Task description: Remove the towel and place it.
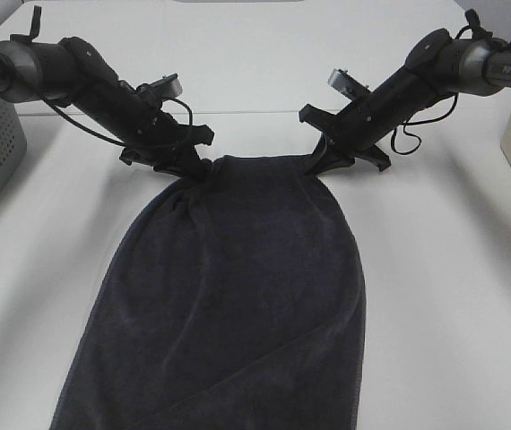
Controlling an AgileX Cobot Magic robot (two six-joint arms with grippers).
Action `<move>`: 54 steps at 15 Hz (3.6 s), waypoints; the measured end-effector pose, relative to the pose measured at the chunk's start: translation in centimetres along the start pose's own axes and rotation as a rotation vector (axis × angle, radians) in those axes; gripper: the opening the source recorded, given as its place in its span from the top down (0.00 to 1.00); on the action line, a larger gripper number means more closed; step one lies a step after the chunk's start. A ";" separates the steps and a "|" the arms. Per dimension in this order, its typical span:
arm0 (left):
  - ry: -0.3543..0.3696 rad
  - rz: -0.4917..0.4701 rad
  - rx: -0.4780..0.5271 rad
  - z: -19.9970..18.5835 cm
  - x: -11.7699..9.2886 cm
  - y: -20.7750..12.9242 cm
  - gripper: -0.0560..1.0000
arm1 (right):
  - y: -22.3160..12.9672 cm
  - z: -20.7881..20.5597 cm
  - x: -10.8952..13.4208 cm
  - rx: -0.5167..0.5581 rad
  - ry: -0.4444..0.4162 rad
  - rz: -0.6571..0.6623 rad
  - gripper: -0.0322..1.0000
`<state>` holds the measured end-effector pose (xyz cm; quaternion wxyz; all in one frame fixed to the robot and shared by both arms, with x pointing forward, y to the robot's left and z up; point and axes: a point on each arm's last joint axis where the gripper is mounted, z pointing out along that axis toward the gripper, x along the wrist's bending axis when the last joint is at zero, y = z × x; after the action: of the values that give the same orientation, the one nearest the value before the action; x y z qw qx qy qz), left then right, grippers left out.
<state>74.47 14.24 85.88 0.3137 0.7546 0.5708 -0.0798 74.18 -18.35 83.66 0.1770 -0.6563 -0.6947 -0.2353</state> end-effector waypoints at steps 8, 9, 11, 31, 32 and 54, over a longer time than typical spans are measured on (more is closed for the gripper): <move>0.184 0.275 -0.003 -3.1 0.0 1.3 0.93 | 1.3 -2.7 0.7 -0.036 -0.173 -0.087 0.96; 0.198 0.282 -0.026 -3.4 -0.2 1.6 0.93 | 1.3 -2.8 0.7 -0.032 -0.180 -0.091 0.96; 0.225 0.269 -0.085 -3.9 -0.2 2.3 0.93 | 1.7 -3.2 1.0 -0.049 -0.180 -0.095 0.96; 0.408 0.279 -0.565 -5.4 0.7 6.3 0.91 | 6.9 -6.3 2.8 -0.538 -0.216 -0.268 0.96; 0.410 0.279 -0.567 -5.3 0.8 6.3 0.91 | 6.8 -5.6 2.3 -0.528 -0.218 -0.265 0.96; 0.490 0.266 -0.653 -1.5 4.0 5.2 0.75 | 7.6 -2.8 -0.3 -0.635 -0.267 -0.255 0.96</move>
<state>80.21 17.57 87.14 0.3987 0.6793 0.5215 0.3280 81.62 -19.97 86.47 -0.1583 -0.6116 -0.6803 -0.3716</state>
